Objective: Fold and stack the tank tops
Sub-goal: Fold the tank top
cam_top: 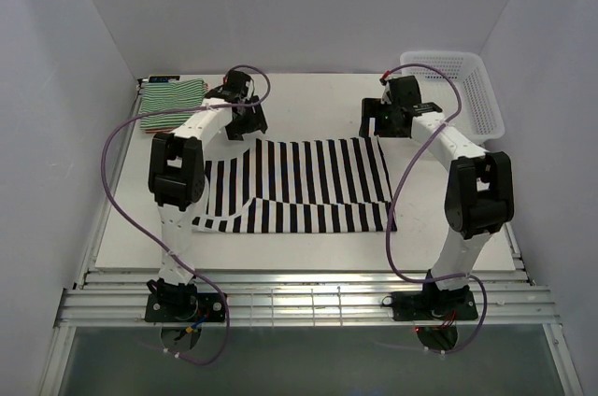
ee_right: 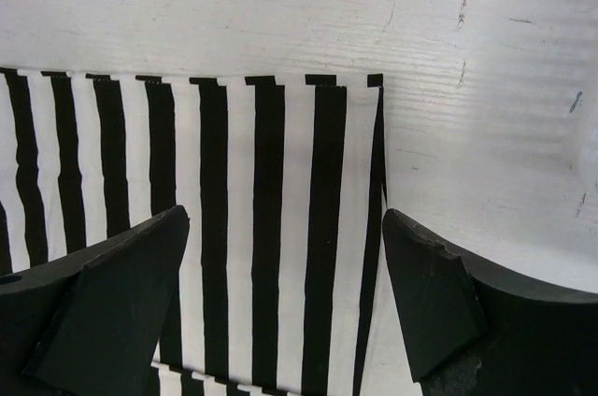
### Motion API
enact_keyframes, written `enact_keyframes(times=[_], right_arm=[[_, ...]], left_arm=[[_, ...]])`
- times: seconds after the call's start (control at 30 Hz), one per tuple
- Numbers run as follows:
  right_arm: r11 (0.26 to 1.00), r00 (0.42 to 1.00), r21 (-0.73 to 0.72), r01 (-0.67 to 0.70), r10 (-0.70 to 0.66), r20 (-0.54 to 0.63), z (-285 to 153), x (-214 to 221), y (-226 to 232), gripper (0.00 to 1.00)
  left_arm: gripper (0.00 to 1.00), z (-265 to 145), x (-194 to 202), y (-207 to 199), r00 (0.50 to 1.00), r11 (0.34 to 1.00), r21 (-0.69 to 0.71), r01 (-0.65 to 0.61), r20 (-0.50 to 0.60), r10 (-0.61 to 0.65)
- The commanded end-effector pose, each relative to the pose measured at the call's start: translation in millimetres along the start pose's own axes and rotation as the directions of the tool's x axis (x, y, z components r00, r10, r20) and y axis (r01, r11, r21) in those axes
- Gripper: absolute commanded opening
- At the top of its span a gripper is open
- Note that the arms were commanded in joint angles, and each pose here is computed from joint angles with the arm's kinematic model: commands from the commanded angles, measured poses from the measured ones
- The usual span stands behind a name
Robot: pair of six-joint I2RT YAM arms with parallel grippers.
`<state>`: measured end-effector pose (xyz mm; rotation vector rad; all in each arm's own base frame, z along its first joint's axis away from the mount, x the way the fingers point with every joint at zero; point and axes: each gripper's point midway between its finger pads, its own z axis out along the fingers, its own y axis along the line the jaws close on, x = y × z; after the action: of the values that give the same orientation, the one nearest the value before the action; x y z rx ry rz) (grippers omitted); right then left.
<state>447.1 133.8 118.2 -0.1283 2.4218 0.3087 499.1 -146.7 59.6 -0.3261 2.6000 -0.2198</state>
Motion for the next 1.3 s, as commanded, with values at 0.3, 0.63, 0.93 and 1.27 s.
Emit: enact_keyframes(times=[0.3, 0.63, 0.93, 1.27], right_arm=[[1.000, 0.998, 0.020, 0.016, -0.017, 0.054, 26, -28, -1, 0.90], [0.997, 0.999, 0.070, 0.019, -0.022, 0.042, 38, -25, -11, 0.90], [0.996, 0.999, 0.085, 0.023, -0.026, 0.033, 50, -28, -15, 0.90], [0.988, 0.998, 0.155, -0.026, 0.018, 0.053, 72, -39, -27, 0.92]], left_arm=[[0.55, 31, 4, 10, 0.999, 0.998, -0.042, -0.036, -0.019, 0.035], [0.43, 35, 7, 14, 0.999, 0.998, -0.053, -0.031, -0.019, 0.030], [0.00, 38, 11, 8, 0.999, 0.999, -0.016, -0.039, -0.036, 0.038], [0.00, 26, 7, 9, 0.998, 0.998, 0.002, -0.060, 0.027, 0.060]])
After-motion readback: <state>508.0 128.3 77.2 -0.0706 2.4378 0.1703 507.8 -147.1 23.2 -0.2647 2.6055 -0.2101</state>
